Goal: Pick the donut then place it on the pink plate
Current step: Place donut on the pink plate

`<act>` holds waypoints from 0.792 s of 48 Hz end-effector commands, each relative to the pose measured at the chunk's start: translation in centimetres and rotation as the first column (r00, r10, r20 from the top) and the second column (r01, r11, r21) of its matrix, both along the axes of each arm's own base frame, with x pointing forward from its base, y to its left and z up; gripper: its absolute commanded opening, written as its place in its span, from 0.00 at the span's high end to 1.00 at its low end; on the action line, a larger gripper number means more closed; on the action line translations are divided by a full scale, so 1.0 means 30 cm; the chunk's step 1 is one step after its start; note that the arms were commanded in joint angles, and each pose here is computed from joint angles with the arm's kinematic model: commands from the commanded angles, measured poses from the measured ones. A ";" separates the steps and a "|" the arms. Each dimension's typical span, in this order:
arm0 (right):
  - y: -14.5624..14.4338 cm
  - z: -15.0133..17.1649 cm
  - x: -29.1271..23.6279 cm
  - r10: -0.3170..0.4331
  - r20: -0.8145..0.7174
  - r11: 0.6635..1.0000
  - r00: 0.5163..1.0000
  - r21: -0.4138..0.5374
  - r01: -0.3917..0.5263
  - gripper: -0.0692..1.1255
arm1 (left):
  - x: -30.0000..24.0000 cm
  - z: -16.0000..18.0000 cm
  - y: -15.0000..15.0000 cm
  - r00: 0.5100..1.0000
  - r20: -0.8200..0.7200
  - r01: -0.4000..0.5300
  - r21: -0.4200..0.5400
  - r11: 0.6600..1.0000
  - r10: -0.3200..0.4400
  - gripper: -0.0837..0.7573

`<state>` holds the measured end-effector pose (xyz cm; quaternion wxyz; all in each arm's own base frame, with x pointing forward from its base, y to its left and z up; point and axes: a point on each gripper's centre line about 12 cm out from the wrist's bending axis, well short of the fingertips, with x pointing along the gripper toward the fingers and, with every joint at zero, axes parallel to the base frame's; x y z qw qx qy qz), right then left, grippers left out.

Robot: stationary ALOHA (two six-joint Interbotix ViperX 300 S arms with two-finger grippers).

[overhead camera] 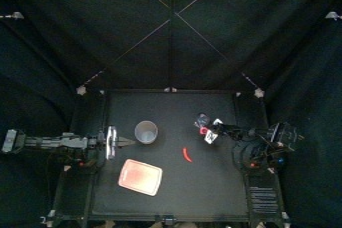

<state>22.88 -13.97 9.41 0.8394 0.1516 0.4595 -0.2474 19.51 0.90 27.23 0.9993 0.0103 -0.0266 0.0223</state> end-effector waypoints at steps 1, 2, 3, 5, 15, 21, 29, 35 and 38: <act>-0.011 0.031 0.015 -0.001 0.029 1.000 1.000 -0.018 0.002 0.27 | 0.005 0.018 0.001 1.000 0.018 -0.001 0.002 1.000 0.001 0.88; -0.009 0.032 0.015 0.002 0.028 1.000 1.000 -0.018 -0.001 0.29 | 0.006 0.017 0.002 1.000 0.017 -0.003 0.001 1.000 0.003 0.88; -0.009 0.033 0.017 0.003 0.031 1.000 1.000 -0.020 -0.002 0.31 | 0.005 0.015 0.002 1.000 0.015 -0.003 0.001 1.000 0.003 0.88; -0.008 0.040 0.021 0.005 0.038 1.000 0.999 -0.023 -0.004 0.34 | 0.005 0.011 0.002 1.000 0.012 -0.003 0.001 1.000 0.003 0.88; 0.075 0.155 0.137 0.134 0.151 0.989 0.979 -0.083 -0.123 0.36 | 0.004 0.006 0.003 1.000 0.009 -0.005 -0.001 1.000 0.005 0.88; 0.189 0.247 0.247 0.267 0.258 0.961 0.928 -0.137 -0.239 0.36 | 0.003 0.002 0.004 1.000 0.006 -0.006 0.005 1.000 0.006 0.89; 0.347 0.324 0.389 0.346 0.392 0.938 0.853 -0.129 -0.321 0.36 | 0.001 -0.003 0.001 1.000 0.002 0.000 0.025 1.000 0.000 0.89; 0.423 0.337 0.497 0.372 0.447 0.926 0.813 -0.127 -0.354 0.35 | 0.001 -0.005 0.002 1.000 0.000 -0.002 0.024 1.000 0.002 0.89; 0.458 0.336 0.557 0.372 0.469 0.925 0.801 -0.115 -0.362 0.35 | 0.001 -0.007 0.006 1.000 -0.003 -0.007 0.019 1.000 0.007 0.89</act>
